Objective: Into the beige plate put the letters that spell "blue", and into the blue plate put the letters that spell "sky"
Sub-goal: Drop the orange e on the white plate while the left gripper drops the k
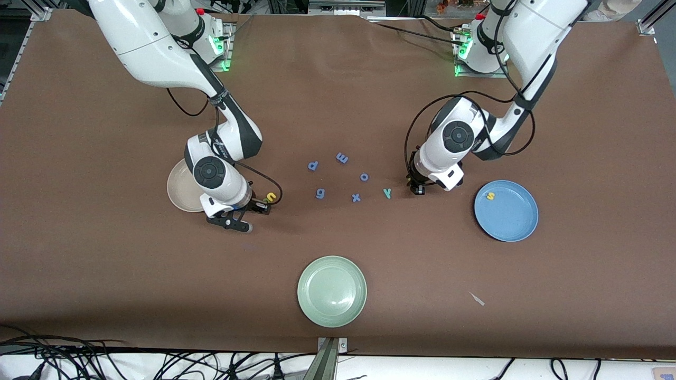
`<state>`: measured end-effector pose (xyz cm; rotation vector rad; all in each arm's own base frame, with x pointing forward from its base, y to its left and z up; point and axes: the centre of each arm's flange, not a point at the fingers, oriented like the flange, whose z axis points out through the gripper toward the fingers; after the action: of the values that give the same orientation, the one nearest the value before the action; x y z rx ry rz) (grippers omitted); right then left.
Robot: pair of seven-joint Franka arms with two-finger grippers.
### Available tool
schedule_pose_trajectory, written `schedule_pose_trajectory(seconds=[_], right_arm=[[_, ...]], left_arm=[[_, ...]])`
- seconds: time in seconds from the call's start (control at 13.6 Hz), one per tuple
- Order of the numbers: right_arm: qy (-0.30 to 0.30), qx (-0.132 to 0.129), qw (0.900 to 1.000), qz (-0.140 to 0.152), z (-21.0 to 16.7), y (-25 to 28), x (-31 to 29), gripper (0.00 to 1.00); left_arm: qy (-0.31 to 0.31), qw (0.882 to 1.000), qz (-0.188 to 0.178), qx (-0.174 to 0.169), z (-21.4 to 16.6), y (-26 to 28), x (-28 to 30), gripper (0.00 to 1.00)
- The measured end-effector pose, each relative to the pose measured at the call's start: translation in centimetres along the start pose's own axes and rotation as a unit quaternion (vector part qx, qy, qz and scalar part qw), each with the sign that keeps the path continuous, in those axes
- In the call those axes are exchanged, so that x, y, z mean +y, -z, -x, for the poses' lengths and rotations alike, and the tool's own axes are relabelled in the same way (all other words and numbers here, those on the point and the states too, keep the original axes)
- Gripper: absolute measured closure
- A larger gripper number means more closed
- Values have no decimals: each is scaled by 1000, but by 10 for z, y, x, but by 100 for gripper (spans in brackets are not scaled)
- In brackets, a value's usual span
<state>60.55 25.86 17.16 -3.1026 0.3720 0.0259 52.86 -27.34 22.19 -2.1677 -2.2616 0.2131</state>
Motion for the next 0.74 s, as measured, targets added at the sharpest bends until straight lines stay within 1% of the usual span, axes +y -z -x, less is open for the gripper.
schedule_pose_trajectory(seconds=[0.15, 0.29, 0.44, 0.66, 0.74], right_arm=[[5, -9, 1000, 8, 1, 2, 1, 65], [19, -17, 1000, 18, 0, 11, 3, 65], [44, -23, 998, 26, -6, 26, 8, 65], [93, -28, 994, 40, -22, 44, 32, 65], [107, -38, 992, 51, -27, 45, 46, 65]], left_arm=[[-22, 999, -17, 22, -11, 27, 11, 78], [-61, 997, -31, 31, -42, 42, 26, 78], [-99, 994, -33, 30, -90, 49, 44, 78], [-164, 985, -31, 37, -163, 55, 64, 78], [-183, 982, -32, 36, -183, 57, 68, 78]])
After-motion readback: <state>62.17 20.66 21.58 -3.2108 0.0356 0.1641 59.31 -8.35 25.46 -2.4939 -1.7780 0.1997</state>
